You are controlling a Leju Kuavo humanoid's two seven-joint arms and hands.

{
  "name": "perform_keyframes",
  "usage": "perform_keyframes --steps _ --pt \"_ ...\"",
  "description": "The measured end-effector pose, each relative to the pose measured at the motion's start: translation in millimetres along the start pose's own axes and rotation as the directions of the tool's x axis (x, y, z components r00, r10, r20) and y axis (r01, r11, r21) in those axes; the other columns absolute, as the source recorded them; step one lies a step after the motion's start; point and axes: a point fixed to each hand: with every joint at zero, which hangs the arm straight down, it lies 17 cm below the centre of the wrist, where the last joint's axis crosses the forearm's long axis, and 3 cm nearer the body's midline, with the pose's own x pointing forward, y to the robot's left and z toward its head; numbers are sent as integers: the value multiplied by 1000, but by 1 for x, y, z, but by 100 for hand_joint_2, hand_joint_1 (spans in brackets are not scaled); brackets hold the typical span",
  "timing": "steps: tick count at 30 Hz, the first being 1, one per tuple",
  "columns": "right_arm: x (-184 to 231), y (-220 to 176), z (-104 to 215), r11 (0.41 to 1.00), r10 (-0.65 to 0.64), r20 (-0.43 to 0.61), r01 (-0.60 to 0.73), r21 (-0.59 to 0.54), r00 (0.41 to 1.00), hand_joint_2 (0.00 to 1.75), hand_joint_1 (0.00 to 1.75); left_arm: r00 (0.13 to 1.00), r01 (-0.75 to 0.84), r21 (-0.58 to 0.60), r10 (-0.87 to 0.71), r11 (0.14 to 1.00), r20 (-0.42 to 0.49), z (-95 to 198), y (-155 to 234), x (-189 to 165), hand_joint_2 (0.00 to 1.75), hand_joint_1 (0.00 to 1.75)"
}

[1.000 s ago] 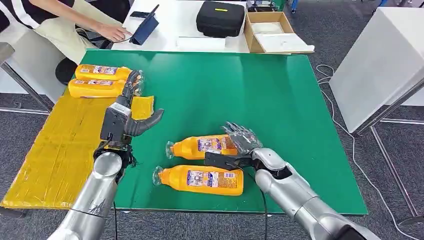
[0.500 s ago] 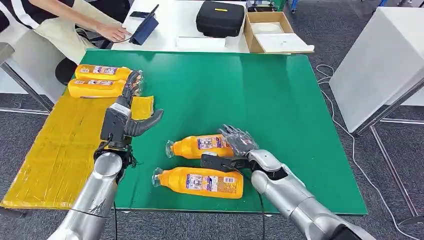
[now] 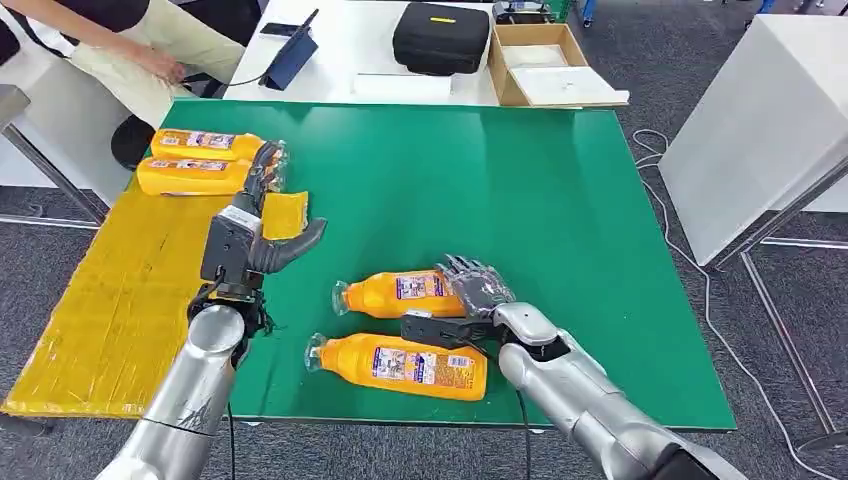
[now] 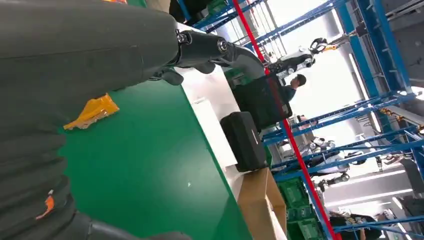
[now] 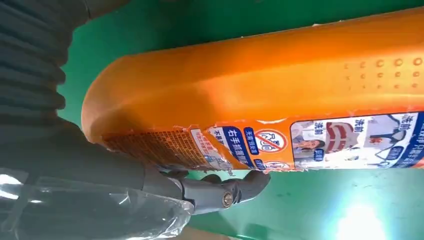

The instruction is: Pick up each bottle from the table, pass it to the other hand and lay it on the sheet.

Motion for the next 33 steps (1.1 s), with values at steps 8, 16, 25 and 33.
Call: perform_keyframes --steps 8,16,25,33 --pt "-2 2 0 1000 1 -6 -1 6 1000 175 0 1000 0 0 0 1000 -1 0 0 0 175 0" --pt "-8 5 -1 1000 3 -23 -2 18 1000 175 0 1000 -3 -1 3 1000 -12 1 -2 -3 175 0" --pt "-12 8 -2 999 12 -45 -10 39 999 175 5 1000 -5 -2 5 1000 -24 3 -2 -6 175 0" --pt "-17 10 -3 998 22 -62 -19 52 998 175 84 999 -14 0 14 1000 -34 5 -3 -9 175 0"
